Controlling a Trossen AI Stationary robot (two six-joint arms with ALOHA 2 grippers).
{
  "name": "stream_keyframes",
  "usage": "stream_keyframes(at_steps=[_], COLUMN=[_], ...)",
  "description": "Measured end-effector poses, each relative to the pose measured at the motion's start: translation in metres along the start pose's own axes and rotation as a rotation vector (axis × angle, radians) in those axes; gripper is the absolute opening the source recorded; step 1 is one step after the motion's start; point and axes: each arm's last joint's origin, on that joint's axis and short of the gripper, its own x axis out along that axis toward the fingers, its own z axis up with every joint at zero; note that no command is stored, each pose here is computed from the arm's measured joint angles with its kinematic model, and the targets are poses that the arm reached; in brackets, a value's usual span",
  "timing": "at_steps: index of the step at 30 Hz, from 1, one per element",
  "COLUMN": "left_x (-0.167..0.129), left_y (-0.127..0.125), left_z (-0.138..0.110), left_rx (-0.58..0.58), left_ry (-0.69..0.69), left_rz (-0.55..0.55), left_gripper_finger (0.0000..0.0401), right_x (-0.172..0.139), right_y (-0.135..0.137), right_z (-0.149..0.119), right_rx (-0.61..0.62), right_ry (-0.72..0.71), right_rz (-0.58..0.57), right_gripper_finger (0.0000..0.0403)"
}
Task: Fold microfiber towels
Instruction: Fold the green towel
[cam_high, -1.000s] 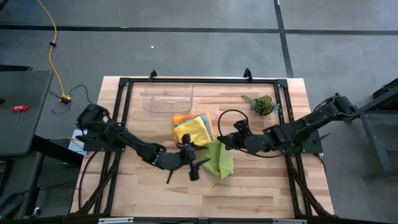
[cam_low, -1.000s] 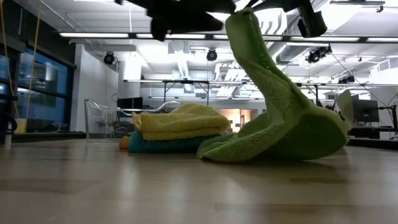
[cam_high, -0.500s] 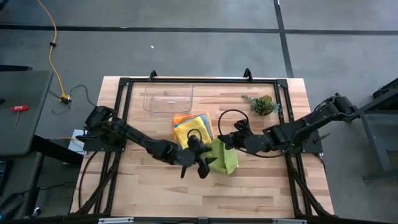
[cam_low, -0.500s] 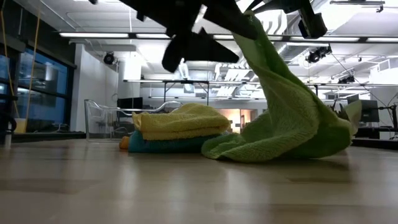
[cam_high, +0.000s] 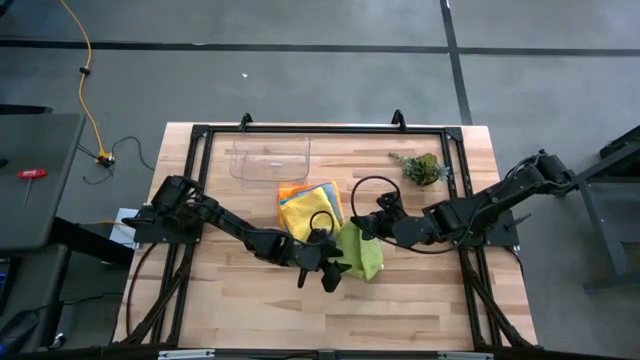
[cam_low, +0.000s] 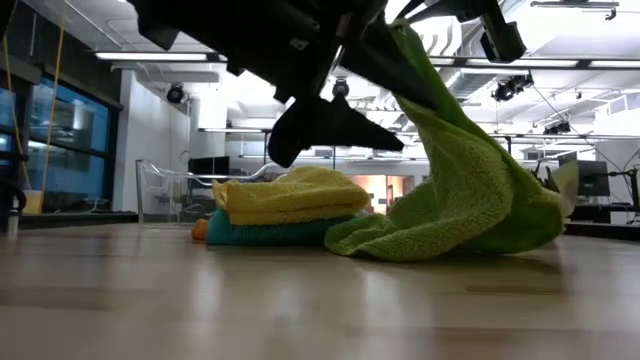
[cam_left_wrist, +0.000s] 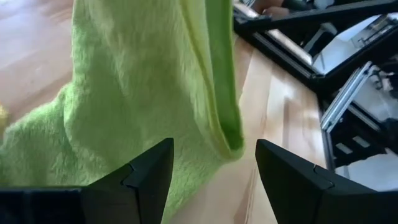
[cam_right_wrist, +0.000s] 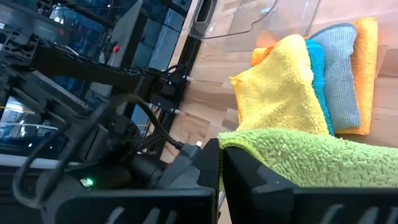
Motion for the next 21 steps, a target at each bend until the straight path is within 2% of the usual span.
stream_keyframes(at_steps=[3,6,8,11,12,16,21], left_x=[0.000,0.000,0.001,0.002,0.002,-0.004,-0.039], left_y=[-0.001,0.000,0.001,0.003,0.003,0.008,0.005], left_z=[-0.002,-0.001,0.000,0.001,0.001,0.008,0.049], left_rx=[0.010,0.022,0.034,0.059,0.065,0.076,0.159], left_ry=[-0.002,-0.003,-0.001,0.026,0.045,0.150,0.163], left_rz=[0.006,0.007,0.005,-0.017,-0.032,-0.073,-0.134], left_gripper_finger=[0.0213,0.0183,0.0138,0.0041,0.0021,0.0009,0.0003], right_x=[0.000,0.000,0.000,0.000,0.000,-0.004,-0.018], right_y=[0.000,0.000,0.000,0.001,0.001,0.007,0.029], right_z=[0.000,0.000,0.000,0.000,0.000,0.004,0.016], right_rx=[0.001,0.001,0.002,0.004,0.005,-0.040,-0.168], right_ry=[-0.004,-0.004,-0.004,-0.004,-0.005,-0.004,0.012], right_rz=[0.001,0.001,0.001,0.005,0.008,0.055,0.130], right_gripper_finger=[0.0000,0.0000,0.0000,0.0000,0.0000,0.0000,0.0000])
